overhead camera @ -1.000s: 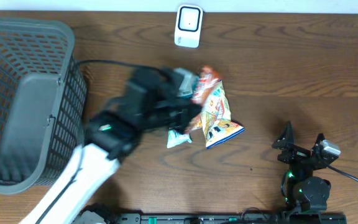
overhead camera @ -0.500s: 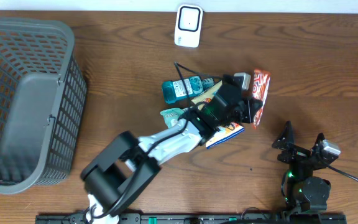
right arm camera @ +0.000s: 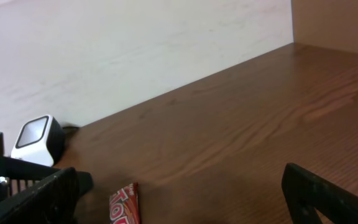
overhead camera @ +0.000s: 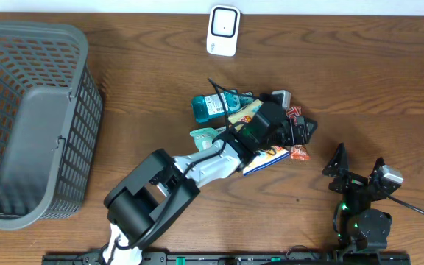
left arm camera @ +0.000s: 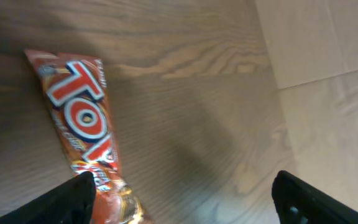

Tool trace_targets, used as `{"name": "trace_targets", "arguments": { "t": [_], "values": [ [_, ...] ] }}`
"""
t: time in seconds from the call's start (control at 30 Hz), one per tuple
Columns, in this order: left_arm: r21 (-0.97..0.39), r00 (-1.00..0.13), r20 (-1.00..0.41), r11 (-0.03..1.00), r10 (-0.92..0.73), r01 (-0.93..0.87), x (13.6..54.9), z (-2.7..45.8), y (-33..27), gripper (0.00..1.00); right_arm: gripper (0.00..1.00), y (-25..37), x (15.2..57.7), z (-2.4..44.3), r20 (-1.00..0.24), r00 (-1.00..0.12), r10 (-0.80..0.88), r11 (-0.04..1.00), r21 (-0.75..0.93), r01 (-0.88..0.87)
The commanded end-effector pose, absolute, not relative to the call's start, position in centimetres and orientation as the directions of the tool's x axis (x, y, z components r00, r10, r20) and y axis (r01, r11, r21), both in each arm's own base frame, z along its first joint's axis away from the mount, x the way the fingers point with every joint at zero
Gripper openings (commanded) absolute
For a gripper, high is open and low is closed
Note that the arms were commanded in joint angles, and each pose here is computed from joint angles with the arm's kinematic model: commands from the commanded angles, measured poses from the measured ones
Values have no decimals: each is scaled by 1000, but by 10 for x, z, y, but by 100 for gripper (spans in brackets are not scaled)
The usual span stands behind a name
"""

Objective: Scan the item barcode
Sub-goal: 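Lift the red 'TOP' candy bar out and carry it right of the items, then drop the candy bar on the table and withdraw the left gripper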

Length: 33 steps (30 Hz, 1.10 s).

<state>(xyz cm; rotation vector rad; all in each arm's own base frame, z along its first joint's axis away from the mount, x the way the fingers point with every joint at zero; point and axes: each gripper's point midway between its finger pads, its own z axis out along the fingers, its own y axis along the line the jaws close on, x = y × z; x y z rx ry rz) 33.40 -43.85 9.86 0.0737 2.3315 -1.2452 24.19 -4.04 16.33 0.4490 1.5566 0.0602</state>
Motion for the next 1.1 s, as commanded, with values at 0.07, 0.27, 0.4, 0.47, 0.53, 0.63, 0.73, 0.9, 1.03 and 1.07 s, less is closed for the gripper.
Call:
{"name": "trace_targets", "arguments": {
  "t": [0.07,0.27,0.4,0.47,0.53,0.63,0.73,0.9,1.03,1.07],
  "values": [
    [-697,-812,-566,610,-145,377,343,147,-416,91,99,-42,241,163,-947,32,319,916,317,247],
    [-553,-752,-652,742,-102,378,346,159,-382,92,99,-42,241,163,-947,32,319,916,317,247],
    [-465,-704,-708,788,-57,404,347,169,-367,93,99,-42,241,163,-947,32,319,916,317,248],
    [-416,-666,-746,795,-21,441,347,179,-362,93,99,-42,241,163,-947,32,319,916,317,248],
    [-352,-605,-796,806,10,476,349,195,-356,99,99,-42,241,163,-947,32,319,916,317,248],
    [-213,-443,-896,853,23,476,356,248,-329,98,99,-42,241,163,-947,32,319,916,317,247],
    [-131,-302,-953,887,10,442,357,303,-304,98,99,-42,241,163,-947,32,319,916,317,248],
    [85,51,-996,948,73,306,352,412,-253,98,99,-42,241,163,-947,32,319,916,317,247],
    [264,203,-950,959,239,107,342,461,-211,98,99,-42,241,163,-947,32,319,916,317,247],
    [322,208,-930,945,303,64,341,465,-203,98,99,-42,241,163,-947,32,319,916,317,248]
  ]
}}
